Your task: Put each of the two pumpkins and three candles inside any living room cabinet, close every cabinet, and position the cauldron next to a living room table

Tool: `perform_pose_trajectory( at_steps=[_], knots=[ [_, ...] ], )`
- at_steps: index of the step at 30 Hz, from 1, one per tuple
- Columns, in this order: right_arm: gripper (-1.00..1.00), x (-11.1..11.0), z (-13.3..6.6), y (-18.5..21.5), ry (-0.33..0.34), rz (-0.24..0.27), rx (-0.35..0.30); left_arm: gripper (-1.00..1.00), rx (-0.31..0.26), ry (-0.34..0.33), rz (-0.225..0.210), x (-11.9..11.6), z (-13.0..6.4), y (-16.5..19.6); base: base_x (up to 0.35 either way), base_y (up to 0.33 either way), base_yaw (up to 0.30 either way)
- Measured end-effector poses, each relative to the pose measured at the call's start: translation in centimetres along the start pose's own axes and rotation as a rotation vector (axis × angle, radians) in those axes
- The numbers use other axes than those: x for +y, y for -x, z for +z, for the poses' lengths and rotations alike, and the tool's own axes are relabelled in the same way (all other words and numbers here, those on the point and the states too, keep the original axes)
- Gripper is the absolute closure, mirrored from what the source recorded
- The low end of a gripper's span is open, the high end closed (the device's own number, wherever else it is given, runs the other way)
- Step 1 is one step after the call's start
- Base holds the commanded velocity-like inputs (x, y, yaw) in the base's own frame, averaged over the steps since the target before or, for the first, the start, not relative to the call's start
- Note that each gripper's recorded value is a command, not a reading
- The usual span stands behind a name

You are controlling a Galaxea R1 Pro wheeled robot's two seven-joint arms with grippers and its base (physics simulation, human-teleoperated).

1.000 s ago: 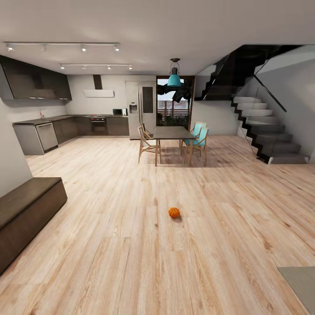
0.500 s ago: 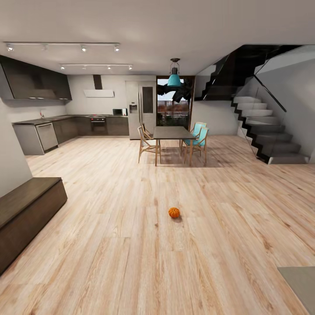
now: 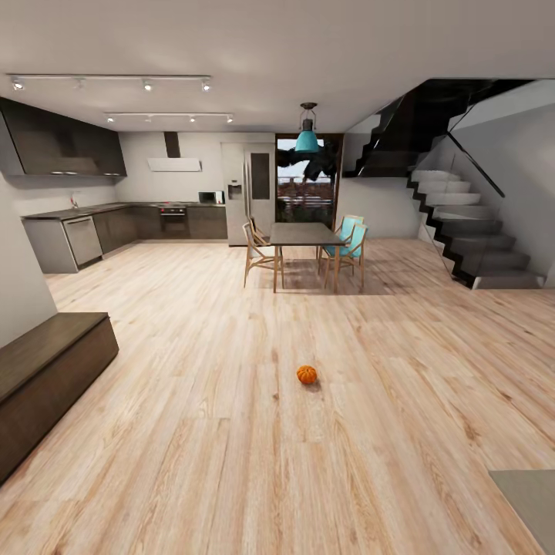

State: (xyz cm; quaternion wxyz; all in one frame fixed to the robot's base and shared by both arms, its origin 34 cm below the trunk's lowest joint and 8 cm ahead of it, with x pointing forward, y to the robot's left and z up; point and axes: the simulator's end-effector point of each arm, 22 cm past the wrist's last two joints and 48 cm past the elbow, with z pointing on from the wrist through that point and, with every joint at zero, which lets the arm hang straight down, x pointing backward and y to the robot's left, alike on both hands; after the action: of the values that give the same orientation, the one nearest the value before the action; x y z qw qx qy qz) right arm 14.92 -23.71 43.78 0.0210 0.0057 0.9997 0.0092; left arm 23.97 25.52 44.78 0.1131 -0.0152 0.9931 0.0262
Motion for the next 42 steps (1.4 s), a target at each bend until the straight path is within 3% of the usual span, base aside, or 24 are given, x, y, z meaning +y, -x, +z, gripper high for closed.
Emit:
perform_pose_trajectory(
  at_steps=[3, 6, 11, 15, 20, 25, 38, 42],
  knots=[
    [-1.0, 0.1, 0.0, 6.4, 0.002, 0.002, -0.099, -1.0, -0.027, 0.043, -0.001, 1.1, 0.0, 3.2, 0.0, 0.0, 0.0],
    [-1.0, 0.5, -0.7, 13.6, 0.008, 0.004, -0.164, -1.0, -0.097, 0.056, -0.008, 1.5, -0.4, 7.7, 0.0, 0.0, 0.0],
    [-1.0, 1.1, -4.3, 26.9, 0.007, 0.014, -0.312, -1.0, -0.178, 0.052, -0.021, 1.0, -1.6, 15.9, 0.0, 0.0, 0.0],
    [-1.0, 2.7, -6.6, 31.5, 0.009, 0.046, -0.331, -1.0, -0.204, 0.044, -0.026, 0.6, -2.2, 20.6, 0.0, 0.0, 0.0],
    [-1.0, 3.3, -7.1, 32.3, 0.008, 0.068, -0.313, -1.0, -0.18, 0.021, -0.026, -0.9, -2.5, 22.1, 0.0, 0.0, 0.0],
    [-1.0, 3.5, -7.1, 32.2, 0.013, 0.074, -0.296, -1.0, -0.225, -0.008, -0.037, -3.1, -3.8, 24.7, 0.0, 0.0, 0.0],
    [-1.0, 5.0, -6.7, 29.7, 0.031, 0.059, -0.175, -1.0, -0.238, -0.019, -0.041, -3.6, -4.0, 25.3, 0.08, 0.012, 0.0],
    [-1.0, 5.1, -6.7, 29.6, 0.032, 0.059, -0.17, -1.0, -0.241, -0.021, -0.039, -3.7, -4.0, 25.3, 0.006, 0.001, 0.0]
  ],
)
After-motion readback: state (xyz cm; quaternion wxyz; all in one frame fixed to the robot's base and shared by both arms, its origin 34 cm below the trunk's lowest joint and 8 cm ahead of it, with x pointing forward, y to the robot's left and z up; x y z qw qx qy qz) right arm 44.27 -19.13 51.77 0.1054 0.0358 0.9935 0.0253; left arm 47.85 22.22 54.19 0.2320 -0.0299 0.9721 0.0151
